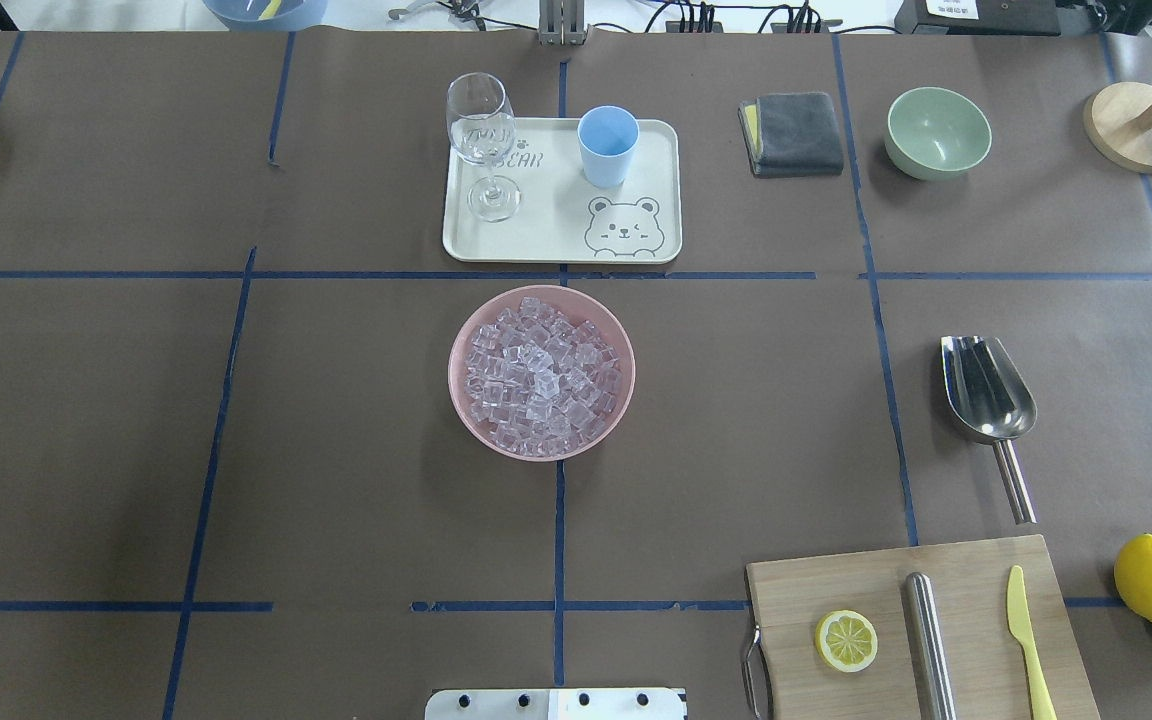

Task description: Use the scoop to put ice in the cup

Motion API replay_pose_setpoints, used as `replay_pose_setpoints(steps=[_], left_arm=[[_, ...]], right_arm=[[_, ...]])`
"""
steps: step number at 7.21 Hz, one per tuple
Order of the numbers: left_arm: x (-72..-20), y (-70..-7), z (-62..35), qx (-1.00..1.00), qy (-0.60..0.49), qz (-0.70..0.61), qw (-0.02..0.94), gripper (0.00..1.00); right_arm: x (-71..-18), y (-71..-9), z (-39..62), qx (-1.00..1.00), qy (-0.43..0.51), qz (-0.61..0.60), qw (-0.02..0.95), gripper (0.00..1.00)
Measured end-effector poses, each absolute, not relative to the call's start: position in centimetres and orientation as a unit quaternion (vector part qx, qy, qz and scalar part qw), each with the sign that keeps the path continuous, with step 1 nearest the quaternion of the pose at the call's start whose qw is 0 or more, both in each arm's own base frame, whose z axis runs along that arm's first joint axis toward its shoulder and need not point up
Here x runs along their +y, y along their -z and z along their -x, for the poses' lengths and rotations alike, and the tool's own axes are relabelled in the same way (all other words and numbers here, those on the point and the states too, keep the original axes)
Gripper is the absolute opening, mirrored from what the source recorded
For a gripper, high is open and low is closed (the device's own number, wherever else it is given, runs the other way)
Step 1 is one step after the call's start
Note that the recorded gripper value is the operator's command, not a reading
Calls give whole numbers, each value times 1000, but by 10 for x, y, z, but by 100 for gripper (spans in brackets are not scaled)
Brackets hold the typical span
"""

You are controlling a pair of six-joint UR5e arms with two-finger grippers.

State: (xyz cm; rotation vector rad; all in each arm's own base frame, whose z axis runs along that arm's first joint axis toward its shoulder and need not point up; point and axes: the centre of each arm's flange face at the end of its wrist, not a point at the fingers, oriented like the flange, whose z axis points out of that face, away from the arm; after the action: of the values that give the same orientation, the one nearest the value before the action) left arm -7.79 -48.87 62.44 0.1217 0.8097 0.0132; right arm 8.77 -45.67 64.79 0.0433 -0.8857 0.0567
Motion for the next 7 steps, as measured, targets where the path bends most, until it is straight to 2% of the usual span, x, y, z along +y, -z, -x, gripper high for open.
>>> replay_pose_setpoints(steps=[4,7], left_arm=[[-492,-614,78,393,-19,-83,916,100],[-506,-584,55,389,-89,-190,897,100]], right_arm=[[-460,-642,-88,-428,-25,-27,903,100],[-469,-618,-86,-432,-13,-49,901,100]])
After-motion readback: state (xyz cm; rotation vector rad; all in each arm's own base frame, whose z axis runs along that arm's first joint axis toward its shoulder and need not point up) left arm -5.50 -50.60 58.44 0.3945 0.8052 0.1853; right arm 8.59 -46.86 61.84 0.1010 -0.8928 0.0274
